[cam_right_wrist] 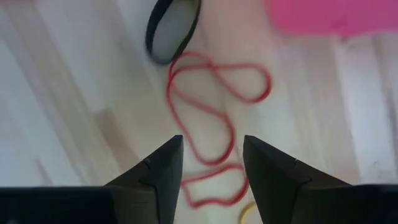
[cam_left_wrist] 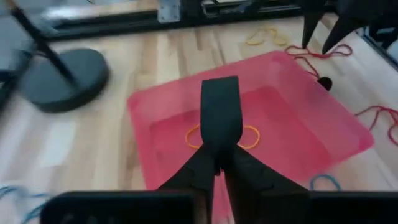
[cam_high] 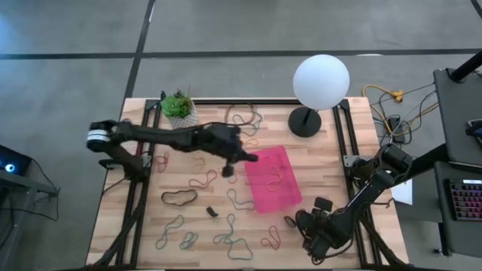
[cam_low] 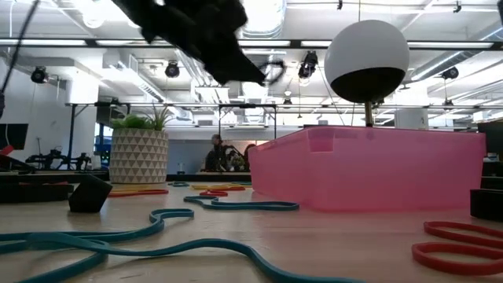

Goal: Pick and place rubber bands into bin
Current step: Put the black rubber band into the pink bin

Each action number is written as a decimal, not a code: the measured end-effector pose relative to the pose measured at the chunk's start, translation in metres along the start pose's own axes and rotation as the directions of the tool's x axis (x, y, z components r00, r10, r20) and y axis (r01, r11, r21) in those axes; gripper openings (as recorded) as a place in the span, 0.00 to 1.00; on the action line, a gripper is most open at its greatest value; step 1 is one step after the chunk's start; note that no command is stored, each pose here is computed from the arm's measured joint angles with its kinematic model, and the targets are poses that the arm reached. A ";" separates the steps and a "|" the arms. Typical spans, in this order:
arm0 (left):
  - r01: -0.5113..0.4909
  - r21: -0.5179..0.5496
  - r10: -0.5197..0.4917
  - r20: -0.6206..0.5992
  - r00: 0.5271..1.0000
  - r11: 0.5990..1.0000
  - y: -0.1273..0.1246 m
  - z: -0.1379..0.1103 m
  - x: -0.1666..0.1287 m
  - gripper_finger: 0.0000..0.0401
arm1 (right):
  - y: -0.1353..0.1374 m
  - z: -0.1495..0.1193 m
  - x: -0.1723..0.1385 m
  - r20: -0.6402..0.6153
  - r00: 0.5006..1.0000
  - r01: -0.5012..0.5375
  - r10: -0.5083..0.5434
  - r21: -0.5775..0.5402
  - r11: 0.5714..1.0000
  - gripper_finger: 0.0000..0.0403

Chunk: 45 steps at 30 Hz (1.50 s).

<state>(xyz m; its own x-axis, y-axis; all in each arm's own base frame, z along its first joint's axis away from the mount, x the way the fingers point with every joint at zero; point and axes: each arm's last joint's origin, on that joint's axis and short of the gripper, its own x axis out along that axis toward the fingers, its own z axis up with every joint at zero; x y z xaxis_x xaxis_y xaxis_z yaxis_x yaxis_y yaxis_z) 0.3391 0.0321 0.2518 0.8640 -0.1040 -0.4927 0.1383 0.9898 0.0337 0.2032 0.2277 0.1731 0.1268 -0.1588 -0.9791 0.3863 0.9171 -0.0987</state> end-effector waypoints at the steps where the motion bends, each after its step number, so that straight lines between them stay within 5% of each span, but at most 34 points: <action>1: 0.018 -0.021 -0.019 -0.012 1.000 1.000 0.002 0.001 0.009 0.08 | 0.000 0.000 0.000 0.016 1.000 0.007 -0.007 0.003 1.000 0.39; 7: 0.046 -0.059 -0.051 -0.073 0.996 0.997 0.009 0.017 0.047 0.31 | -0.001 0.002 0.000 0.040 0.999 0.015 -0.015 0.018 1.000 0.42; 14: 0.062 -0.068 -0.080 -0.297 0.951 0.996 0.009 0.021 0.018 0.50 | 0.000 0.002 0.000 0.041 0.999 0.010 -0.013 0.051 0.999 0.46; 23: 0.075 -0.097 -0.107 -0.386 0.916 0.992 -0.017 -0.011 -0.033 0.46 | 0.009 0.005 0.004 0.076 0.993 -0.077 0.086 -0.108 0.991 0.45; 30: -0.021 -0.153 -0.037 -0.369 0.929 0.988 -0.032 -0.044 -0.067 0.40 | 0.013 0.011 0.009 0.124 0.982 -0.148 0.145 0.016 0.989 0.44; 35: -0.047 -0.163 -0.009 -0.332 0.943 0.986 -0.036 -0.061 -0.086 0.39 | 0.021 0.016 0.008 0.157 0.961 -0.211 0.228 -0.117 0.970 0.44; 45: -0.071 -0.177 0.018 -0.286 0.958 0.982 -0.040 -0.071 -0.106 0.39 | 0.010 0.029 0.023 0.181 0.964 -0.163 0.194 -0.176 0.971 0.44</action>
<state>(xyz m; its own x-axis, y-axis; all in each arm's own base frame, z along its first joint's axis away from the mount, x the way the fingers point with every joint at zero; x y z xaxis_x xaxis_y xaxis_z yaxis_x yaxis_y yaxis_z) 0.2078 0.0103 0.2409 0.6919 -0.0539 -0.7200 -0.0115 0.9963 -0.0856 0.2367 0.2224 0.1548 0.3629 -0.0411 -0.9309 0.1935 0.9806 0.0322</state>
